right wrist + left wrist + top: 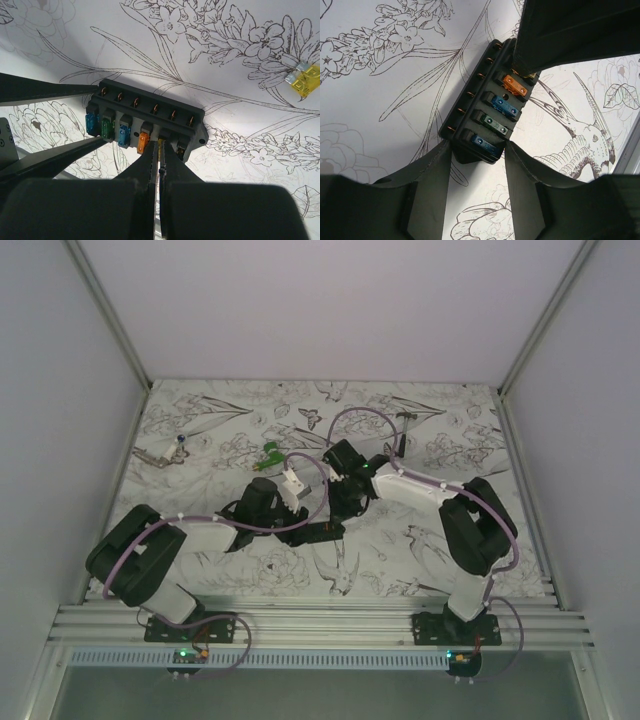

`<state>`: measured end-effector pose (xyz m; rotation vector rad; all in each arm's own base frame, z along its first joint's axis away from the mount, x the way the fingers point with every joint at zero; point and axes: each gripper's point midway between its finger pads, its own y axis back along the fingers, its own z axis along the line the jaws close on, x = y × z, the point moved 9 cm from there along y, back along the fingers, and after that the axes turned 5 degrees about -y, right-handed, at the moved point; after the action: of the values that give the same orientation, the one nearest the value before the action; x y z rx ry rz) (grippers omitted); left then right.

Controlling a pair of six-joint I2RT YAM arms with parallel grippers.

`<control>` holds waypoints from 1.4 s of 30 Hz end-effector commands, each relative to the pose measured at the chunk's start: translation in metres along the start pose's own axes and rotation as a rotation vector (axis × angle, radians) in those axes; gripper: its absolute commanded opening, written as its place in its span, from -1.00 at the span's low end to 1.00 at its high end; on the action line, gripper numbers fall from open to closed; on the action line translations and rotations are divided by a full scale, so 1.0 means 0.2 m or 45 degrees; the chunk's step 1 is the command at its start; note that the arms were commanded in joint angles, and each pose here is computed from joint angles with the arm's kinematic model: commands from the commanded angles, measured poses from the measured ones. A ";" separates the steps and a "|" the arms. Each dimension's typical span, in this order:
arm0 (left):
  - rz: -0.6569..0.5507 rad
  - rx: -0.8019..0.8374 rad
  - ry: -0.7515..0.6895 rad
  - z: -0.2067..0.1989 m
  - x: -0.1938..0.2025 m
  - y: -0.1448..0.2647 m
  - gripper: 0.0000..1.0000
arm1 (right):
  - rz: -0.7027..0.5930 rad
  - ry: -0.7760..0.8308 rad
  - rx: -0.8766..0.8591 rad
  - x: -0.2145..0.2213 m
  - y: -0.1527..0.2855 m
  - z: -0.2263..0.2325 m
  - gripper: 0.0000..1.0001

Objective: Snap on the fuse box
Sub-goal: Install the fuse at the fuse box base.

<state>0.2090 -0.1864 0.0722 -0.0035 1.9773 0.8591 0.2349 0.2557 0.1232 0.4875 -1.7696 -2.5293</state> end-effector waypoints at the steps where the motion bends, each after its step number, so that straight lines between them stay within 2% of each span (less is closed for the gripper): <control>1: 0.155 0.041 0.087 -0.02 0.13 -0.02 -0.07 | 0.240 0.016 0.317 0.22 -0.21 -0.19 -1.00; 6: 0.163 0.039 0.097 -0.02 0.13 -0.02 -0.09 | 0.350 0.012 0.444 0.36 -0.27 -0.32 -1.00; 12: 0.165 0.032 0.101 -0.02 0.13 -0.02 -0.13 | 0.458 -0.007 0.496 0.50 -0.32 -0.44 -1.00; 23: 0.180 -0.001 0.122 -0.02 0.14 -0.02 -0.17 | 0.548 0.075 0.564 0.67 -0.27 -0.43 -1.00; 28: 0.175 -0.007 0.131 -0.03 0.14 0.00 -0.18 | 0.405 0.120 0.598 0.51 -0.26 -0.38 -1.00; 33: 0.136 -0.025 0.126 -0.05 0.13 0.06 -0.16 | 0.089 0.229 0.398 0.20 -0.13 -0.13 -1.00; 35: 0.117 -0.034 0.124 -0.06 0.12 0.08 -0.11 | 0.018 0.284 0.306 0.13 -0.08 -0.06 -1.00; 40: 0.071 -0.053 0.112 -0.08 0.10 0.13 0.07 | -0.040 0.349 0.193 0.06 -0.04 0.04 -1.00; 42: 0.044 -0.074 0.108 -0.09 0.09 0.16 0.16 | -0.047 0.360 0.168 0.05 -0.03 0.07 -0.92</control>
<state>0.1841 -0.1735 0.0788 -0.0283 2.0294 0.9252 0.2279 0.2687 0.1269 0.8410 -1.8423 -2.3448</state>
